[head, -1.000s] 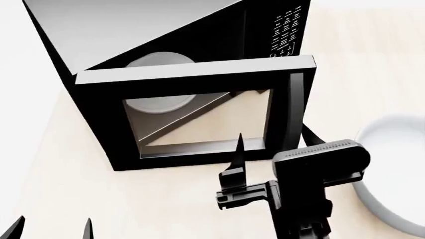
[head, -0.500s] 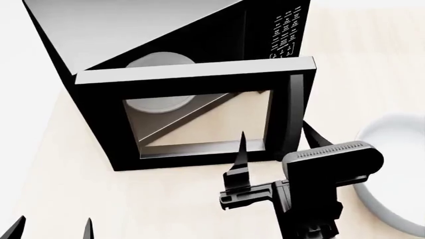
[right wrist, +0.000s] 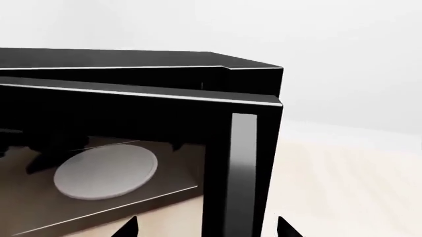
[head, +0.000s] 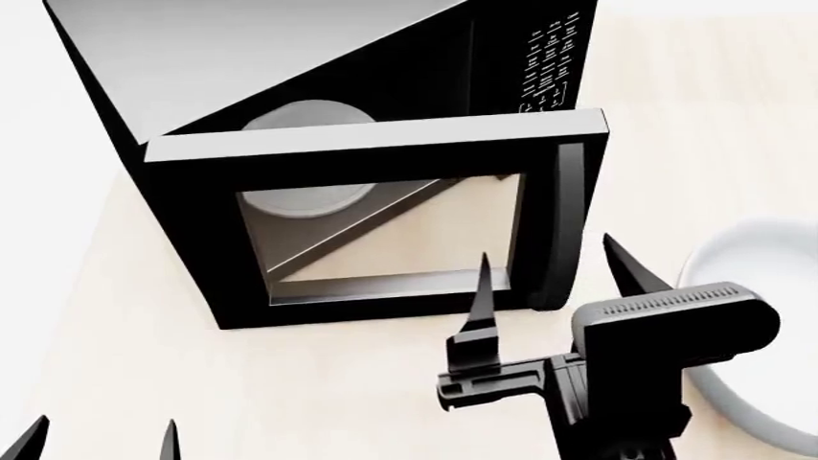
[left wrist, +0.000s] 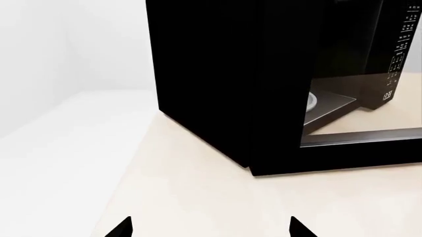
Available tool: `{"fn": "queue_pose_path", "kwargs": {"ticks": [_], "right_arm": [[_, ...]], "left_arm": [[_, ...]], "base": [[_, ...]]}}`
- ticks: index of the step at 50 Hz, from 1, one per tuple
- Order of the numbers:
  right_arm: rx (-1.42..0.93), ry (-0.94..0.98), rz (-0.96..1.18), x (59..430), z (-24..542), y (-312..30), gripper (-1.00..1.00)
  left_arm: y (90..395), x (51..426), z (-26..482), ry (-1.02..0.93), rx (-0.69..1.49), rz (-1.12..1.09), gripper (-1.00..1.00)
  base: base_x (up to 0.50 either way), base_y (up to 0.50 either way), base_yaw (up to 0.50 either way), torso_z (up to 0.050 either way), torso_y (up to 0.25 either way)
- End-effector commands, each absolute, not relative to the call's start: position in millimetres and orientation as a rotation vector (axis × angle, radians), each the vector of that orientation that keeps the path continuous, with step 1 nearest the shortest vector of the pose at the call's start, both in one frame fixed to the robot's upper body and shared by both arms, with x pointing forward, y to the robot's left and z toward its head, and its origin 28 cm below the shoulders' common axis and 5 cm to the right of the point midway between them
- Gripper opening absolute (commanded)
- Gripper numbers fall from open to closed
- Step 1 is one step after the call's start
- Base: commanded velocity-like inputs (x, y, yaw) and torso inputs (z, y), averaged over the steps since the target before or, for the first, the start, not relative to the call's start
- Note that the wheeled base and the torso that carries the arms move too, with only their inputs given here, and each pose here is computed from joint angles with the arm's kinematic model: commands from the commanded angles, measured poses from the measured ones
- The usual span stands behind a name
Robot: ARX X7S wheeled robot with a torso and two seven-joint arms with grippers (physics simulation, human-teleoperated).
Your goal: Open the microwave.
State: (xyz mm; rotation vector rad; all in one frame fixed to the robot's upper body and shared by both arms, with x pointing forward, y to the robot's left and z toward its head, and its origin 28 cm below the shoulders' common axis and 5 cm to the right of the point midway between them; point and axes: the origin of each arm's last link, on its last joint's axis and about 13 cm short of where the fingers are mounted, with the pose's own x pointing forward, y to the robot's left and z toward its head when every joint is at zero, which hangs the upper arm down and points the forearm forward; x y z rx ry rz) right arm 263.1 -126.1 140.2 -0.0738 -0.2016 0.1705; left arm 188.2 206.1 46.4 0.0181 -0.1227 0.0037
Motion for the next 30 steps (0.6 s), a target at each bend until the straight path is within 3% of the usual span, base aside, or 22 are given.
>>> {"fn": "queue_pose_path", "kwargs": {"ticks": [1,30], "right_arm": [[-0.065,-0.220,0.172,252.6,146.2,-128.5,1.00],[-0.086,-0.363,0.093,205.1,195.9,-110.2,1.00]], "left_arm": [[205.9,188.5,46.2,-0.122,0.018,0.002,1.00],[206.2,187.7,47.2,-0.125,0.015,0.004,1.00]], "base": [[0.00,0.00,0.00,0.000,0.000],[0.00,0.00,0.00,0.000,0.000]]}}
